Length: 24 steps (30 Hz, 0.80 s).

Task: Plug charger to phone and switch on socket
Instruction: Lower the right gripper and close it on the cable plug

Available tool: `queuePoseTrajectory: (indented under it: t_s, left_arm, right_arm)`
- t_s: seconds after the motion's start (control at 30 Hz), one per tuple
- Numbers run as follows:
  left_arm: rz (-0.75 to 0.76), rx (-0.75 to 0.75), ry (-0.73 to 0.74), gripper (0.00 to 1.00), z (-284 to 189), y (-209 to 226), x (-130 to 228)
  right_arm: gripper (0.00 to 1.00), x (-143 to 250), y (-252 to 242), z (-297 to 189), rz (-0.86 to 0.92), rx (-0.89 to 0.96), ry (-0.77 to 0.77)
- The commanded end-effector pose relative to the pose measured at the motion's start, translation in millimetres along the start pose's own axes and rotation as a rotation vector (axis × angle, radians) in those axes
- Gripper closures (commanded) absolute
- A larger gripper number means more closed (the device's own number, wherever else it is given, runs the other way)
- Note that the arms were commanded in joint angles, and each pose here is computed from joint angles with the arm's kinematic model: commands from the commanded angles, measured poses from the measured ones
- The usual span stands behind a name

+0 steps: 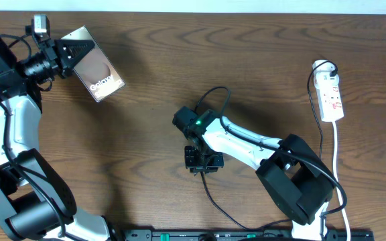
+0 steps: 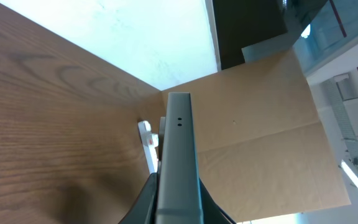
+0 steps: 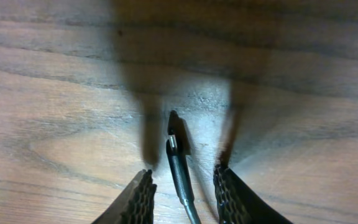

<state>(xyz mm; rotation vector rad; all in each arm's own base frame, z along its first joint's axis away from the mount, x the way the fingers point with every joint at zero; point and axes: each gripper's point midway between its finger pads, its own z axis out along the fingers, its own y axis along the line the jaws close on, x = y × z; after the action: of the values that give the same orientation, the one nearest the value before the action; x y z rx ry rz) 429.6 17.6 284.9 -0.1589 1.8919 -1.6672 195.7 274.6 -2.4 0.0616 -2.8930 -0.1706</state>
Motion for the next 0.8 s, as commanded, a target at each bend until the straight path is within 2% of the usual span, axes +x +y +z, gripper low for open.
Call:
queuePoseTrajectory:
  t_s: [0.0,0.77]
  left_arm:
    - [0.032,0.019,0.021,0.92,-0.9,-9.4,2.8]
    - [0.032,0.019,0.021,0.93,-0.9,-9.4,2.8]
  right_arm:
    - [0.71,5.1,-12.9,28.2,-0.01,0.064,0.046]
    - [0.84,4.9,-12.8,28.2,-0.01,0.063,0.046]
